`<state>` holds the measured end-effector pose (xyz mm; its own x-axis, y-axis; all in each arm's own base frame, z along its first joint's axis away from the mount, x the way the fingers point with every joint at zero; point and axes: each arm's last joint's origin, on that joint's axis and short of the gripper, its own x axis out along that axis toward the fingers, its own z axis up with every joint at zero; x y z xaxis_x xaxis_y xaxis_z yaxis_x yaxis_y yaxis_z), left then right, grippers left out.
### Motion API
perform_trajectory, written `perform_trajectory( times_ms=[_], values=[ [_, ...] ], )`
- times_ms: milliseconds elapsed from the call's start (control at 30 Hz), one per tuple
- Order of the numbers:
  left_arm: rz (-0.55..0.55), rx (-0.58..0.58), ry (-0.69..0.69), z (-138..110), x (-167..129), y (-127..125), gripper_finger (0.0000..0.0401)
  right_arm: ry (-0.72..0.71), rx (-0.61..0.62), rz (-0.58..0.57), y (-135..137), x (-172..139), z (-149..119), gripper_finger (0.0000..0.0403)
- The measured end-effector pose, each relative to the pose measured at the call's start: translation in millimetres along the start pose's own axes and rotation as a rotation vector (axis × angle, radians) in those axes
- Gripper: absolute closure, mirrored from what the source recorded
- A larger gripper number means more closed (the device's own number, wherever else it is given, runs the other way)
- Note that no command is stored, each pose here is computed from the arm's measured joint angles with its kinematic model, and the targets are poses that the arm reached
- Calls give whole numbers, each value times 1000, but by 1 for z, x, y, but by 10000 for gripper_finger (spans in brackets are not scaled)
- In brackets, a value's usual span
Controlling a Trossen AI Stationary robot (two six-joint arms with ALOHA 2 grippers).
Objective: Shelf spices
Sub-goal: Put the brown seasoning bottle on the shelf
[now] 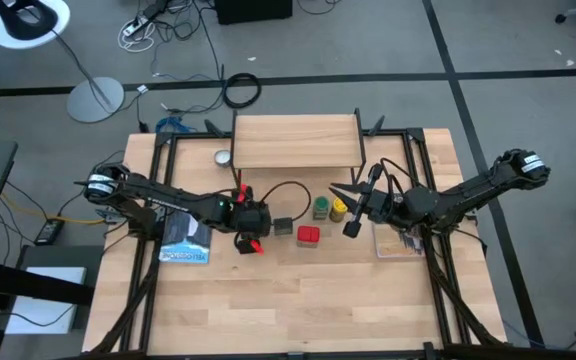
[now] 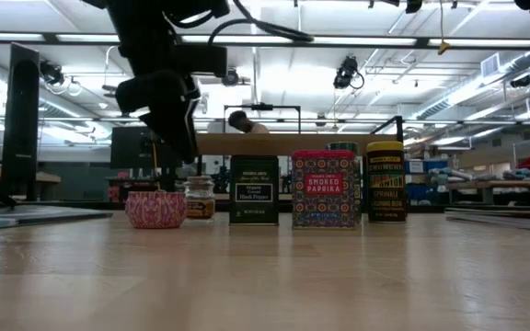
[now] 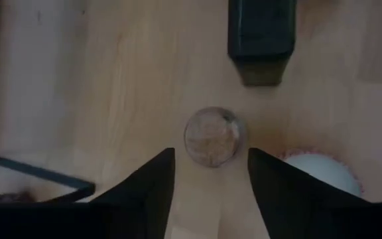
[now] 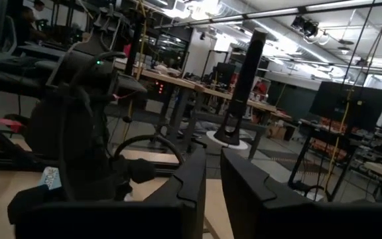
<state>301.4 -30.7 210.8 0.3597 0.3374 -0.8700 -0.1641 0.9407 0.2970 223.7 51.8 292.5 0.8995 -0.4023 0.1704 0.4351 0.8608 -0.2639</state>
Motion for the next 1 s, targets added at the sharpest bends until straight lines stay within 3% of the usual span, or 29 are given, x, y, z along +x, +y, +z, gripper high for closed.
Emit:
perform_trajectory(
  times_ms=[667,1000],
  values=[
    [-105,-76,-6,7,12,17,96,7,0,0,0,1,-1,363],
    [-130,-57,68,7,42,15,93,11,-4,2,0,0,-2,365]
  ],
)
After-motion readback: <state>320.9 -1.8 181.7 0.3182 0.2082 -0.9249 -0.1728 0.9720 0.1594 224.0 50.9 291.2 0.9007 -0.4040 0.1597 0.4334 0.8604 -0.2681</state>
